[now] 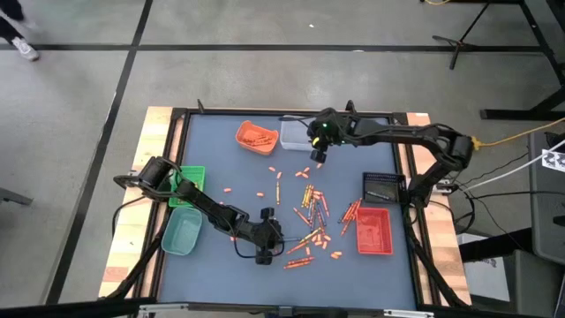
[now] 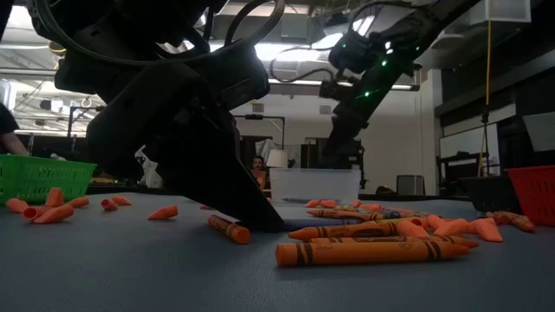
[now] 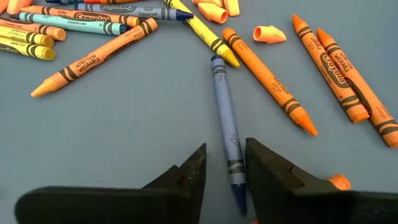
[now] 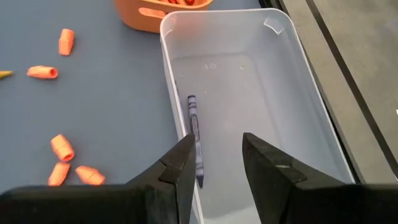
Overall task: Sort crayons
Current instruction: Put the blue crayon into the transparent bin
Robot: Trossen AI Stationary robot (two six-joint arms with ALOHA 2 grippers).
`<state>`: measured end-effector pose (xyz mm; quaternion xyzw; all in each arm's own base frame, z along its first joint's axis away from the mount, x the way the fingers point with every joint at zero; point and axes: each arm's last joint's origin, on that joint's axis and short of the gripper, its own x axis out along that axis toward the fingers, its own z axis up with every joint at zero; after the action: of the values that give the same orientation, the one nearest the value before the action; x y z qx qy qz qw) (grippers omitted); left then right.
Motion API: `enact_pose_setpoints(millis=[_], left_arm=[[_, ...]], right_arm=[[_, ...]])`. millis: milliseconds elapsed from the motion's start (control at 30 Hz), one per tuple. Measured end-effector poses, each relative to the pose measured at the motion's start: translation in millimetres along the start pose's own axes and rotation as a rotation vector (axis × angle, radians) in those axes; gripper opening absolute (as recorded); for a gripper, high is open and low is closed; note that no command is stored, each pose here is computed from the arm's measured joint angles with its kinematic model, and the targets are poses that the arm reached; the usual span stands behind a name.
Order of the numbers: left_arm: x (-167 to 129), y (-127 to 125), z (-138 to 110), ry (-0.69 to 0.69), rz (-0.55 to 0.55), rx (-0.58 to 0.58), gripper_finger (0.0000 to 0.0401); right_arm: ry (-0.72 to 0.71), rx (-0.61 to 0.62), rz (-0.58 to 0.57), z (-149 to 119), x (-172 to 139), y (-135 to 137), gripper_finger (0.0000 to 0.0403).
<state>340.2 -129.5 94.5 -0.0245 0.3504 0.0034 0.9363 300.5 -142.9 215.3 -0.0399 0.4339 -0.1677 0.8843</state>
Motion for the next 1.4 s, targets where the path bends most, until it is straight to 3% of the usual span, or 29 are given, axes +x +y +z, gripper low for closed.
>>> enact_pose_setpoints(millis=[433, 667, 967, 1100, 1300, 1400], left_arm=[[0, 1, 0, 0.0, 0.006, 0.001, 0.0006], [1, 6, 3, -0.006, 0.003, -0.011, 0.0009], [-11, 22, 23, -0.044, -0.011, -0.054, 0.0005], [-21, 35, 40, -0.101, 0.003, -0.063, 0.0005], [-29, 70, 61, -0.177, 0.087, 0.079, 0.0006], [-29, 94, 68, -0.206, 0.147, 0.096, 0.0006]], right_arm=[[0.011, 0.028, 0.211, -9, -77, 4, 0.0131], [0.035, 0.107, 0.374, -17, -104, 12, 0.0131], [0.059, -0.002, 0.475, -16, -118, 47, 0.0131], [0.072, -0.044, 0.514, -16, -122, 65, 0.0131], [0.096, -0.06, 0.48, -16, -127, 85, 0.0131], [0.106, -0.052, 0.462, -16, -129, 92, 0.0131]])
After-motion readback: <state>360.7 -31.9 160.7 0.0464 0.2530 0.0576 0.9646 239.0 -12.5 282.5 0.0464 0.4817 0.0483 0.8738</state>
